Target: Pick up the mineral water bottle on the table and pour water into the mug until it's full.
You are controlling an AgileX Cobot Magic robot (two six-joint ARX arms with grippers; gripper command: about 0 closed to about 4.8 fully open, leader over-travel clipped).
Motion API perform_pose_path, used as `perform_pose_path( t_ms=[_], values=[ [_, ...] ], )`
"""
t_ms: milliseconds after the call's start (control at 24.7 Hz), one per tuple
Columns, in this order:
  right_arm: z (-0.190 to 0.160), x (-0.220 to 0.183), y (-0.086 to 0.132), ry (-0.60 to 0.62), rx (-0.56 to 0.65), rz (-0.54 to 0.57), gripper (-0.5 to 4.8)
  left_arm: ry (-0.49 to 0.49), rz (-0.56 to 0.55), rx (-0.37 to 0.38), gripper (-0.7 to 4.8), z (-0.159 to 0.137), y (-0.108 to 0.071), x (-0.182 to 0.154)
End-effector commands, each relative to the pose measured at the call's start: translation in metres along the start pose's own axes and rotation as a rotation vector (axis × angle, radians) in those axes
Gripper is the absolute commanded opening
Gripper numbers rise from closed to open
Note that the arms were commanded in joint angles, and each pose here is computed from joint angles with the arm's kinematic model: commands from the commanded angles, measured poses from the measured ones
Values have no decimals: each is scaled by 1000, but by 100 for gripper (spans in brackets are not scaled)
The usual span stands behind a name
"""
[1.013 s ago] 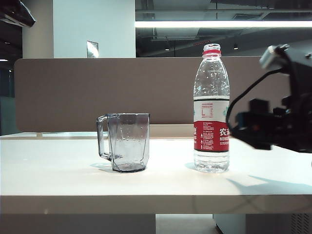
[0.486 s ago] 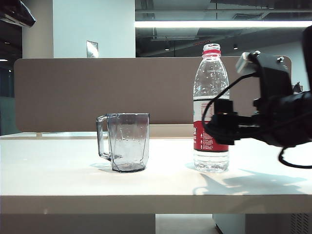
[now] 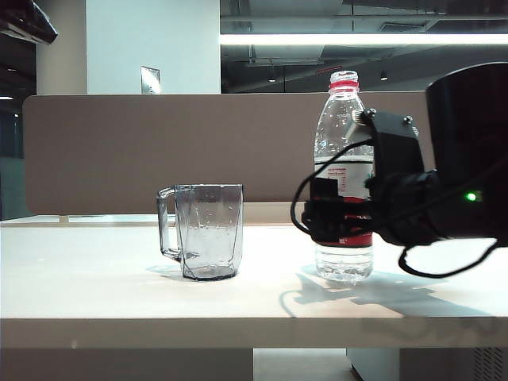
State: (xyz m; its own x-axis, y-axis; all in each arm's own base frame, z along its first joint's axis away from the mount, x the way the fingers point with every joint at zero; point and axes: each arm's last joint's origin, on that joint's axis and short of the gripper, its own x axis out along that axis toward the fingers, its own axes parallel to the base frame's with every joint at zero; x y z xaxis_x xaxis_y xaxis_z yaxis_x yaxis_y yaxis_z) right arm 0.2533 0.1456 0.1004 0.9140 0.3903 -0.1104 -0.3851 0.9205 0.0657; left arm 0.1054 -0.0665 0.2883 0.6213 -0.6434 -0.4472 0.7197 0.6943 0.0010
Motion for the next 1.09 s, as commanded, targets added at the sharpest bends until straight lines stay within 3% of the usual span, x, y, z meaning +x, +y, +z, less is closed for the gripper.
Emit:
perform_pose_path(
  t_ms=[41,203,284,446,486,527,648,810,972,1094],
  values=[
    [6,7,1,-40,2,-6,441,-15,-3,7,-5,2,0,-1],
    [8,13,2,-32,1,-7,427,-15,-3,7,-5,2,0,-1],
    [7,13,2,-16,-1,-16,346,-15,-3,7,-5,2,0,-1],
    [6,13,1,-7,-3,-35,331,-15,-3,7,-5,2,0,-1],
    [6,13,1,-4,-3,-36,310,-15,-3,7,-5,2,0,-1],
    [5,13,1,-1,-4,-36,256,-15,-3,7,-5,2,0,-1],
    [5,13,1,0,-7,-36,237,-15,-3,7,-5,2,0,-1],
    [5,13,0,2,-123,-76,206,-15,-3,7,-5,2,0,-1],
    [5,13,0,15,-238,-78,205,-15,-3,7,-5,2,0,-1],
    [2,13,-2,61,-360,-144,205,-15,-3,7,-5,2,0,-1]
  ],
)
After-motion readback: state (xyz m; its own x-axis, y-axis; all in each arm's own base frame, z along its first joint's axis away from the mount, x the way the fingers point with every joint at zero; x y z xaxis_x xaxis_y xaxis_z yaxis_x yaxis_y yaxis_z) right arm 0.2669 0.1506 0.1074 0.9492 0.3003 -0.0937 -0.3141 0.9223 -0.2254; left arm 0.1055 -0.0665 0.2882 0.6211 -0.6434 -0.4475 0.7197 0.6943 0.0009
